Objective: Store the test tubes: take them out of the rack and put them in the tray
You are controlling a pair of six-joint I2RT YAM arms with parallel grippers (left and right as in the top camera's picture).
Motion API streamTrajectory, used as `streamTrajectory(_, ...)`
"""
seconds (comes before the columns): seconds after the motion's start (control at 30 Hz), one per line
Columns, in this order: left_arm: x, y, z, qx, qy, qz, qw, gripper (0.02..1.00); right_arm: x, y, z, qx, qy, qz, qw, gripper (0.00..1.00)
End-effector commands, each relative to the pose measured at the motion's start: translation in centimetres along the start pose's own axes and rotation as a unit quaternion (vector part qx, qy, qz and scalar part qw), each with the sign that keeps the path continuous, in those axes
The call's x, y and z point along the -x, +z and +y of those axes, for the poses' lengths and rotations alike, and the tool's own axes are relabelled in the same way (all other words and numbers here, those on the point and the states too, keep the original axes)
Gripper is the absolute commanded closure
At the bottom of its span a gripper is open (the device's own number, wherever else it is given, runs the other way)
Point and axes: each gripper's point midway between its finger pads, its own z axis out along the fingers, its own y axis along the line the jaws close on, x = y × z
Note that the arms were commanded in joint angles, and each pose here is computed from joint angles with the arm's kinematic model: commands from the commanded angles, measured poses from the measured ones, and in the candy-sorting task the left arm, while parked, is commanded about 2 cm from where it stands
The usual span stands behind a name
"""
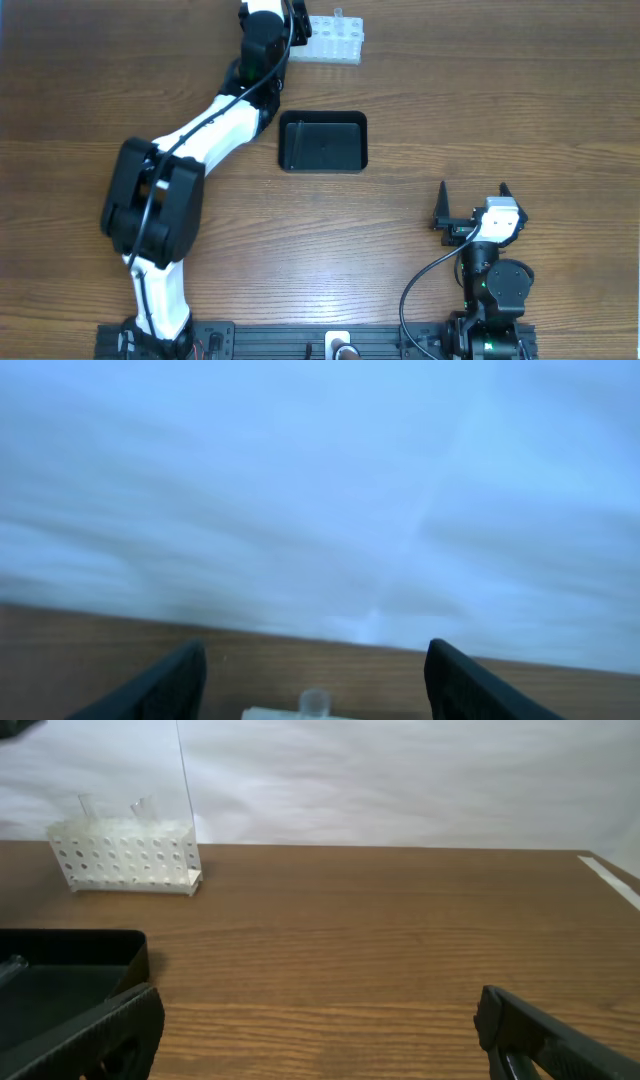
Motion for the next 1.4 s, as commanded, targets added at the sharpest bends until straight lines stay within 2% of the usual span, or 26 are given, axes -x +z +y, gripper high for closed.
streamTrajectory(0.03,-2.3,1.2,0.5,0.009,0.015,-0.01,1.0,0.323,-0.3,0.0,-0.3,-0.008,0.002,0.005,1.0,0.009)
streamTrajectory(0.13,-2.6,1.6,0.1,0.001,0.036,-0.033,0.999,0.316,-0.3,0.0,-0.3,-0.008,0.002,0.005,1.0,0.009)
streamTrajectory(0.2,-2.7,1.7,0.0,-0.002,0.042,-0.044,0.998,0.248,-0.3,0.0,-0.3,-0.008,0.002,0.005,1.0,0.009)
streamTrajectory(0.6,-4.4,5.6,-1.5,-0.009,0.038,-0.055,0.998,0.22,-0.3,0.0,-0.3,-0.008,0.002,0.005,1.0,0.007)
streamTrajectory(0.8,-6.6,6.9,-1.5,-0.008,0.042,-0.044,0.998,0.102,-0.3,0.0,-0.3,-0.008,0.002,0.005,1.0,0.009)
streamTrajectory(1.07,-8.7,7.3,-1.2,-0.004,0.049,-0.027,0.998,0.115,-0.3,0.0,-0.3,-0.008,0.002,0.005,1.0,0.007)
streamTrajectory(1.2,-9.0,7.3,-1.2,-0.004,0.076,-0.025,0.997,0.134,-0.3,0.0,-0.3,-0.008,0.002,0.005,1.0,0.007)
streamTrajectory(1.4,-9.0,7.3,-1.3,-0.005,0.076,-0.024,0.997,0.233,-0.3,0.0,-0.3,-0.008,0.002,0.005,1.0,0.007)
